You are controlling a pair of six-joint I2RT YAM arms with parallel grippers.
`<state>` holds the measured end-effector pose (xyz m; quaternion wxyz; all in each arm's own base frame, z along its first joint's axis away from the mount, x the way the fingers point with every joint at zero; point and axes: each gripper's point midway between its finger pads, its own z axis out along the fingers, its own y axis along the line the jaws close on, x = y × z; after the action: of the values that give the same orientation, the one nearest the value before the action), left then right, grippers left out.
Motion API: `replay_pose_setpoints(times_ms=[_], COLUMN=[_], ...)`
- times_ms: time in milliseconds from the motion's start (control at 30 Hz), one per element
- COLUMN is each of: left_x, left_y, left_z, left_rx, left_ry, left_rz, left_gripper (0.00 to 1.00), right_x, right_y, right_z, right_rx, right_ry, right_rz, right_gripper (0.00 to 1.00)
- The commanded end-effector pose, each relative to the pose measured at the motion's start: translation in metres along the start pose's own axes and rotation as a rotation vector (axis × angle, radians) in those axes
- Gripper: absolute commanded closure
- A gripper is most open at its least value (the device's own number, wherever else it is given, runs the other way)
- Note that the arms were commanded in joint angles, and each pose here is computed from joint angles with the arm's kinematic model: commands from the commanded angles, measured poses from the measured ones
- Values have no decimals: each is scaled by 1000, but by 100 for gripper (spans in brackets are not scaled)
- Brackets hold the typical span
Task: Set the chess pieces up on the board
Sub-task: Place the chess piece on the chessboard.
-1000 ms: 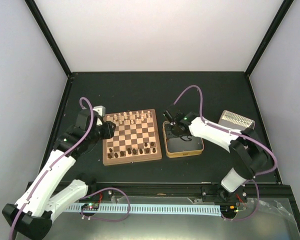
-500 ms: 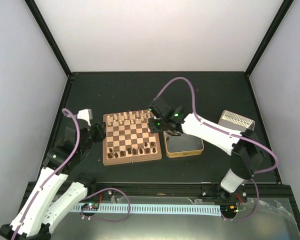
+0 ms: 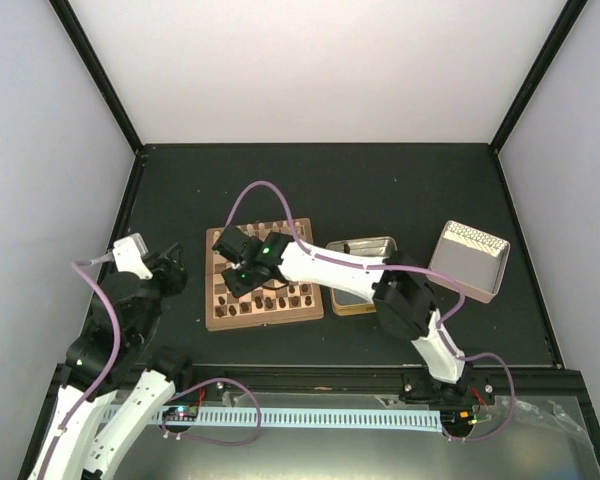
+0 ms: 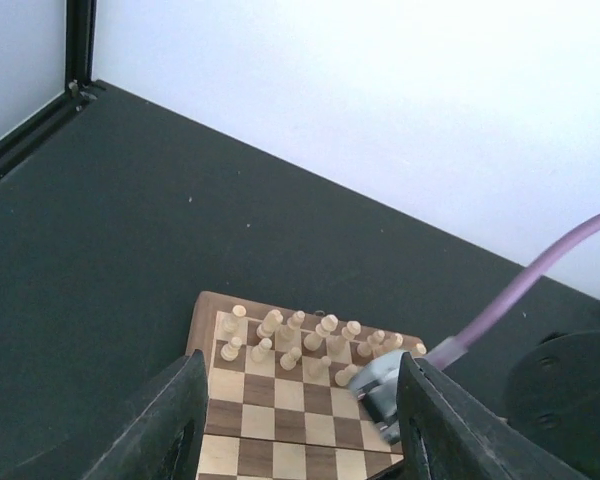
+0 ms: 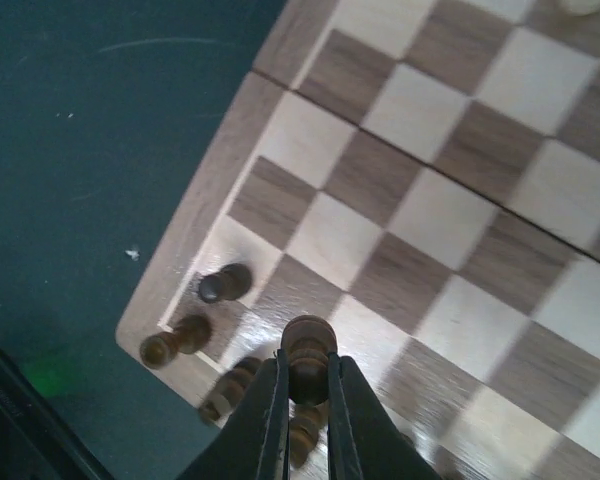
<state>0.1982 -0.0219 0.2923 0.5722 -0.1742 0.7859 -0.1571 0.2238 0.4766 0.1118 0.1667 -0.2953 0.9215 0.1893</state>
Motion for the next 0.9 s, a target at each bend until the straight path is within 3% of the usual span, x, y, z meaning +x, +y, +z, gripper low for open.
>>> replay_pose_setpoints(times_ms=[0, 367, 867], left_x=[-12, -14, -15], left_y=[6, 9, 9], left_z=[-9, -13, -13], left_rx=[-18, -26, -28], left_ry=[-69, -77, -76], left_rz=[-30, -25, -25], left_gripper=[46, 45, 45], right_x=[9, 16, 18], right_y=[17, 26, 28], right_z=[16, 40, 44], right_rx=[-18, 10, 37], right_ry=[59, 100, 131], right_rz=[-35, -72, -98], right_gripper=[95, 95, 85])
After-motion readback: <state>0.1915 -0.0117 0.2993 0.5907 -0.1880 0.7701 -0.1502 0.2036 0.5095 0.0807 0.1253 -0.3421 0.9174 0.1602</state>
